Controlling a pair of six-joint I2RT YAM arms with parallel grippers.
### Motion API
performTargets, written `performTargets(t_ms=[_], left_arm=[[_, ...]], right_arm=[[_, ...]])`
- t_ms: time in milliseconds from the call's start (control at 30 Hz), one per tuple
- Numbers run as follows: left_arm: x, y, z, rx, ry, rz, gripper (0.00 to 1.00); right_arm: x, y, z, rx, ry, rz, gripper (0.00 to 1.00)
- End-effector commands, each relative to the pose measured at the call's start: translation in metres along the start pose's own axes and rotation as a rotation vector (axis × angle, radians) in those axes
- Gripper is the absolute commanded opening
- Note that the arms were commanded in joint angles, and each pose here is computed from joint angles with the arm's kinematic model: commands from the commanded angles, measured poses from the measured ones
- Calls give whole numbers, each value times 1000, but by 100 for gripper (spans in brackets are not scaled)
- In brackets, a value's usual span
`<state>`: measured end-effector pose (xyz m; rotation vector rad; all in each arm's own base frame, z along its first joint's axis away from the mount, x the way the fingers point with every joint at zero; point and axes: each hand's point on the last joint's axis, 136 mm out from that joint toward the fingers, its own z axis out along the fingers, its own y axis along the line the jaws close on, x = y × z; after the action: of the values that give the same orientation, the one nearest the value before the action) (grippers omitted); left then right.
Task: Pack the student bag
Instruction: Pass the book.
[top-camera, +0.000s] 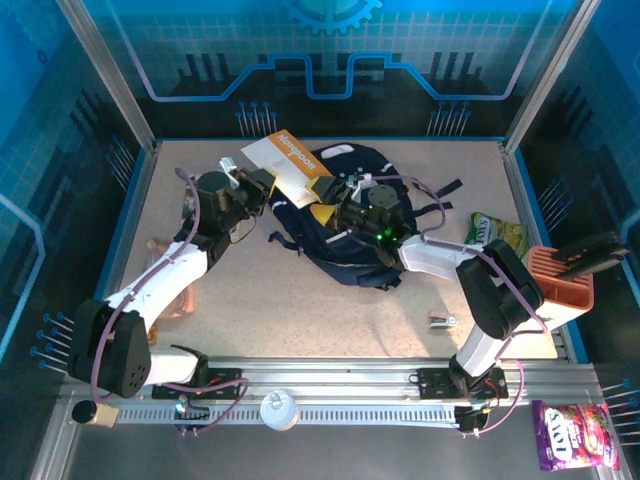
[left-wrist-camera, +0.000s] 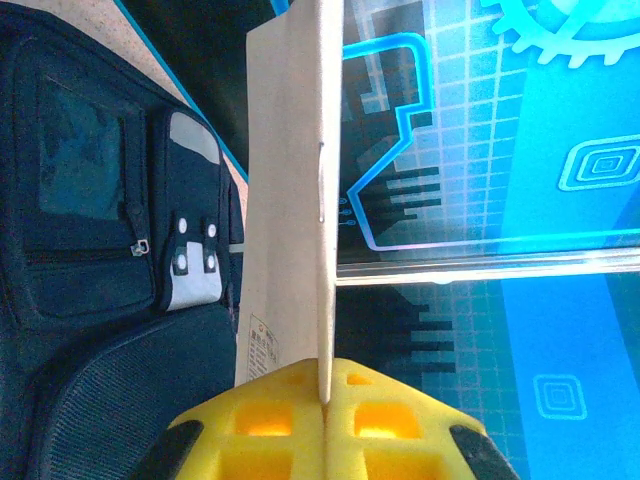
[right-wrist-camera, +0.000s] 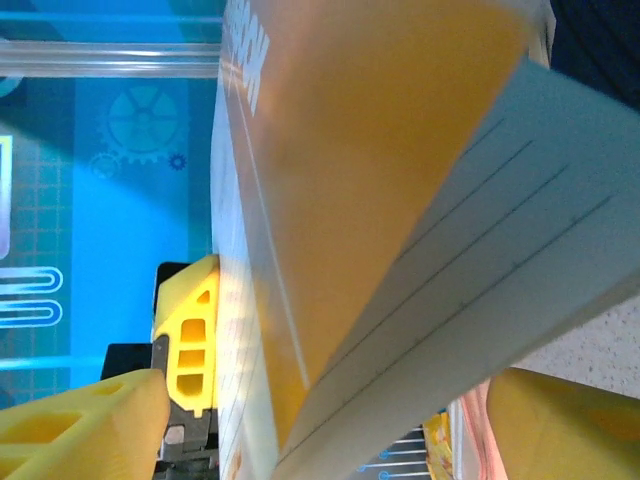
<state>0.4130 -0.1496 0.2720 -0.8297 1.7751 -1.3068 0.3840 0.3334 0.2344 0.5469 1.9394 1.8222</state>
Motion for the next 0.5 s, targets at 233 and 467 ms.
performTargets(t_ms=[233,467], left_arm=[[-5,-16,-3,41,-32,2,0],[-7,-6,-3,-7,-44,15,0]], right_arm=[[-15,26,13,-116,-47,-6,62],[-21,17,7,-82,-60,-6,24]])
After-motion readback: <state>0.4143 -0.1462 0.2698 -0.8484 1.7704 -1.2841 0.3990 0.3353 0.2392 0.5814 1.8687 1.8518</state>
